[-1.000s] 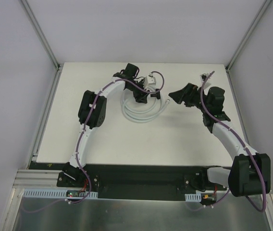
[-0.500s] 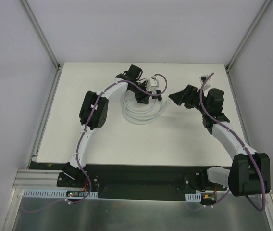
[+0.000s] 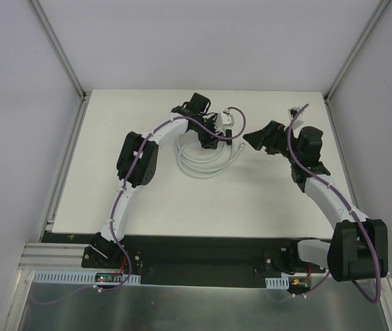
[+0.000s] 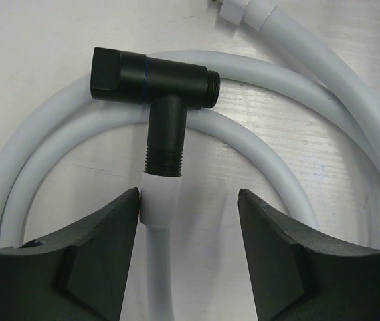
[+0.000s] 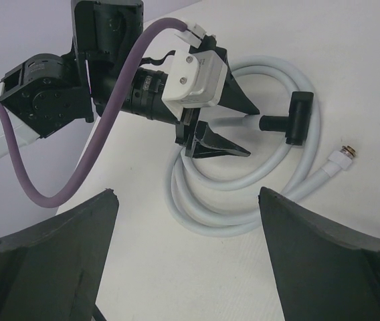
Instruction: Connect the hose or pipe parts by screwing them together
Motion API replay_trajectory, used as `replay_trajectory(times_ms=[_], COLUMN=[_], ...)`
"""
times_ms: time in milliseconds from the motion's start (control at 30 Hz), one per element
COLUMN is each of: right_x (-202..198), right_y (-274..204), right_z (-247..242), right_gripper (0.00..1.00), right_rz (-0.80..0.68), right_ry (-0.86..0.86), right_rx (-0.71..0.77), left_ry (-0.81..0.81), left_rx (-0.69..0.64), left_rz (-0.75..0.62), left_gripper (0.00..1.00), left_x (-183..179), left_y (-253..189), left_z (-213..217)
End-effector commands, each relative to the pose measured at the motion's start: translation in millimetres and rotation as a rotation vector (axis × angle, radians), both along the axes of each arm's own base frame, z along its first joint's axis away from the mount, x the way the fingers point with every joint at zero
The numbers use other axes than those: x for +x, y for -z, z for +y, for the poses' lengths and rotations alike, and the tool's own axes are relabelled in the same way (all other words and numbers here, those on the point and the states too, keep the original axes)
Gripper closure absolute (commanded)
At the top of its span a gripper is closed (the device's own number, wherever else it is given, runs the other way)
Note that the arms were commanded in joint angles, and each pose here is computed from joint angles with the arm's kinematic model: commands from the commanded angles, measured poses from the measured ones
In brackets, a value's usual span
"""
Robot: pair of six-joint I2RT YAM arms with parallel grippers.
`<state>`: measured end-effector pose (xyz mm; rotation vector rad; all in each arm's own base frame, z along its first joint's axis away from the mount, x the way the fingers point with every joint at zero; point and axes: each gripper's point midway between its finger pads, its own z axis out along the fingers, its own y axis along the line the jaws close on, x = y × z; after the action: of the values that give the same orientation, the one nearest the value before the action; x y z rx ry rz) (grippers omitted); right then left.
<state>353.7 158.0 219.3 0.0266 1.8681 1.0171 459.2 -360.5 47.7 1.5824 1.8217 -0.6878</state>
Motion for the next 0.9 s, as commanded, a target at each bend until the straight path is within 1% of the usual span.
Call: replay_trajectory(times_ms=[0,167,300,367,467,500,567,633,867], right_x=[2,1,0,0,0,0,-1,-3,-8], right_y=[-20,-27,-31,-32,-33,-33,-30,-28,-21], right_z=[-4,-9,-13,-14,-16,-17,-19,-21,-26], right_gripper=[0.11,0.11,0.11,0.11,0.11,0.11,0.11,0.11,0.11], right_rz=[-0.085,-0.099,-0.111,-0.113,-0.111,-0.114,-0.109,-0.106,-0.097], right_ry=[0.004,0.01,0.019,0.021,0.021,0.022,0.028,0.038,0.055], right_rx=[0.015,0.026,0.036,0.042,0.05,0.05,0.05,0.049,0.049], left_ry=[0.012,0.009,0.033,0.043,0.057,0.071,0.079,0.09,0.112], left_rx=[-0.021,-0.005,-0.013,-0.013,-0.013,-0.02,-0.039,-0.038,-0.025], left_rz=[-0.059,-0.076,-0.063,-0.062,-0.041,-0.011,0.004,0.039,0.034], left_gripper=[0.4,0.39,0.48,0.5,0.54,0.55,0.6,0.63,0.65], left_x=[9,14,5,1,-11,-20,-30,-44,-70], left_y=[-17,-13,-13,-15,-16,-12,-22,-18,-28], left_z=[-10,-8,-11,-12,-12,-11,-11,-12,-20])
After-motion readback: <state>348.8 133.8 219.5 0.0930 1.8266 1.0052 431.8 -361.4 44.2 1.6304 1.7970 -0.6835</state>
